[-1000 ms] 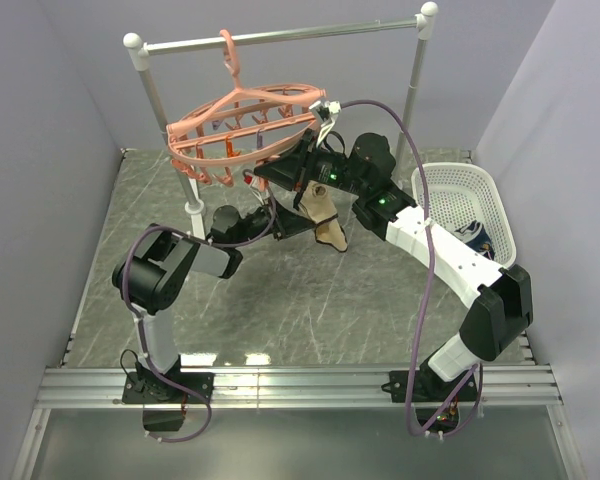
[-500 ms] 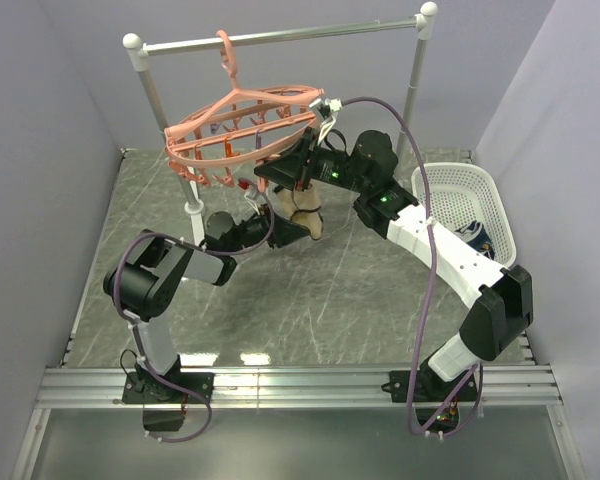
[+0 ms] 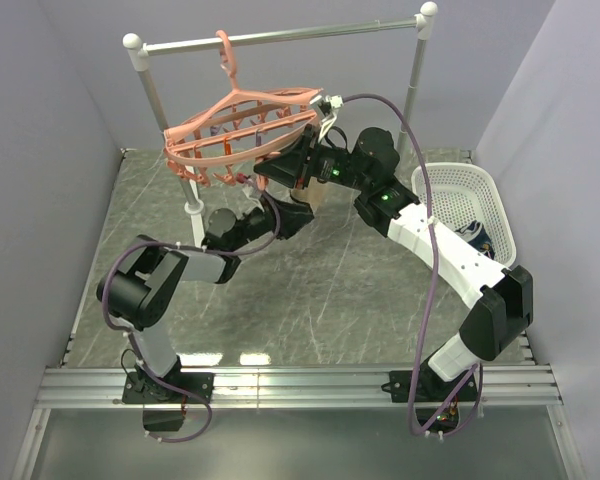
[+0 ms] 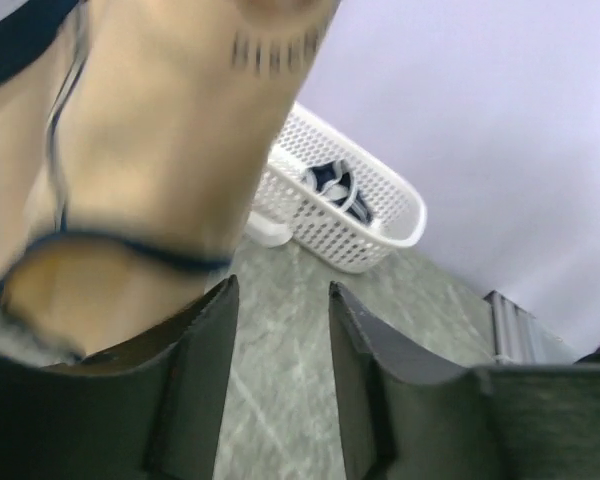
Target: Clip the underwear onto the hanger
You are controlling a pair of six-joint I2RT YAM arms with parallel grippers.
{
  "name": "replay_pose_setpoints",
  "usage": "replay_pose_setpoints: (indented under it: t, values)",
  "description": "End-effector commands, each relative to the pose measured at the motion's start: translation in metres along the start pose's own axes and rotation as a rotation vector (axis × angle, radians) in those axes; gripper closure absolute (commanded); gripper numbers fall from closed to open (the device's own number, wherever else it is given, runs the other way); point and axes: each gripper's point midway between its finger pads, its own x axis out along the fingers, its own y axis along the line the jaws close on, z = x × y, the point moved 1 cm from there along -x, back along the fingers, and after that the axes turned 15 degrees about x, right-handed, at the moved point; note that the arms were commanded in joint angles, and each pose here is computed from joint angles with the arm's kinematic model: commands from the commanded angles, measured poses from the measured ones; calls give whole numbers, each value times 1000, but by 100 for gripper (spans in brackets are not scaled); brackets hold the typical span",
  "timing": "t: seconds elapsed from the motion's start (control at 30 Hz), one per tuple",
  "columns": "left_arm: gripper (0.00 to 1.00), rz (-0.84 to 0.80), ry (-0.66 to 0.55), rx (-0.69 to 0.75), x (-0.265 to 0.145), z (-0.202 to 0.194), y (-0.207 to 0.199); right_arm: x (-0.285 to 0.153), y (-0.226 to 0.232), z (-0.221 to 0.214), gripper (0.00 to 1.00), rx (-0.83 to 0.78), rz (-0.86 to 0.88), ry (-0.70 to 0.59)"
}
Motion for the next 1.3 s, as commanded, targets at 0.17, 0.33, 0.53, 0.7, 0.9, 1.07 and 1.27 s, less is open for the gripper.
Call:
replay_pose_setpoints:
  t: [0.17,0.33,0.53,0.7,0.9,1.07,1.27]
  values:
    - [42,3,-38,152,-53,9,-30,-3,43,11,100,-46,128,17]
    - [37,158,2,22,-84,2,-12,-3,44,11,100,-52,133,19]
    - [37,304,-76,-68,-97,25,25,-4,47,8,100,-48,155,36]
    - [29,322,-131,-65,-82,40,45,-5,48,2,100,-35,180,65]
    - [17,243,-192,-170,-45,52,61,-4,53,-2,100,-41,214,107]
    - [11,283,-205,-324,-15,39,96,-6,57,-6,100,-45,244,136]
    - [13,227,-239,-312,17,39,98,-6,58,-10,100,-37,256,158]
